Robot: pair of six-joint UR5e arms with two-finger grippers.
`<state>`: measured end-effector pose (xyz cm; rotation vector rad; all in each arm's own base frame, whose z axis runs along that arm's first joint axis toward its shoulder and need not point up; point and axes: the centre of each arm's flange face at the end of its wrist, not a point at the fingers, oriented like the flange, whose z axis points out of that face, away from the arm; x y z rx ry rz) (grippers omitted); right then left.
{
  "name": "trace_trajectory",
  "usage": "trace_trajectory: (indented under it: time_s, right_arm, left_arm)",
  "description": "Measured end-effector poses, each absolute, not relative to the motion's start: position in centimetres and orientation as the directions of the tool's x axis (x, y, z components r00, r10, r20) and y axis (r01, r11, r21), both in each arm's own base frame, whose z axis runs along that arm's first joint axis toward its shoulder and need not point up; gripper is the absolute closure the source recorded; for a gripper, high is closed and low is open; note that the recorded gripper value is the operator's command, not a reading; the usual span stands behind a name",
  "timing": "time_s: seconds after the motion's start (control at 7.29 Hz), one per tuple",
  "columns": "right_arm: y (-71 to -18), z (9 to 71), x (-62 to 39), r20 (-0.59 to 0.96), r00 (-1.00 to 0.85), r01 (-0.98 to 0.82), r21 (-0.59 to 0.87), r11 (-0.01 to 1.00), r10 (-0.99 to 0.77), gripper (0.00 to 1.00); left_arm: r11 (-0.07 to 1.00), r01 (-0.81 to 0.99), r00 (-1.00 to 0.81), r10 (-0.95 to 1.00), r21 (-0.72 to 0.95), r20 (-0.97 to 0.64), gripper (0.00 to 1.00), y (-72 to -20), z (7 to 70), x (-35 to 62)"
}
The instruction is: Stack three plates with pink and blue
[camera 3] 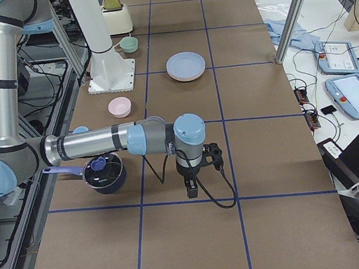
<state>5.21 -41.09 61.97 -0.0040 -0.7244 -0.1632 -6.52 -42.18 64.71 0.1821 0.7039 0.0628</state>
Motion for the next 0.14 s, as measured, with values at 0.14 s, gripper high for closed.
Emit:
trace_trajectory:
  time_s: [0.14]
  right_arm:
    - [-41.14, 61.93, 5.21, 0.660, 0.737, 0.150, 0.054, 0.987, -0.148, 0.00]
  left_arm:
    - [0.983, 0.004, 0.761, 0.117, 0.185, -0.638, 0.00, -42.14, 64.80, -6.52]
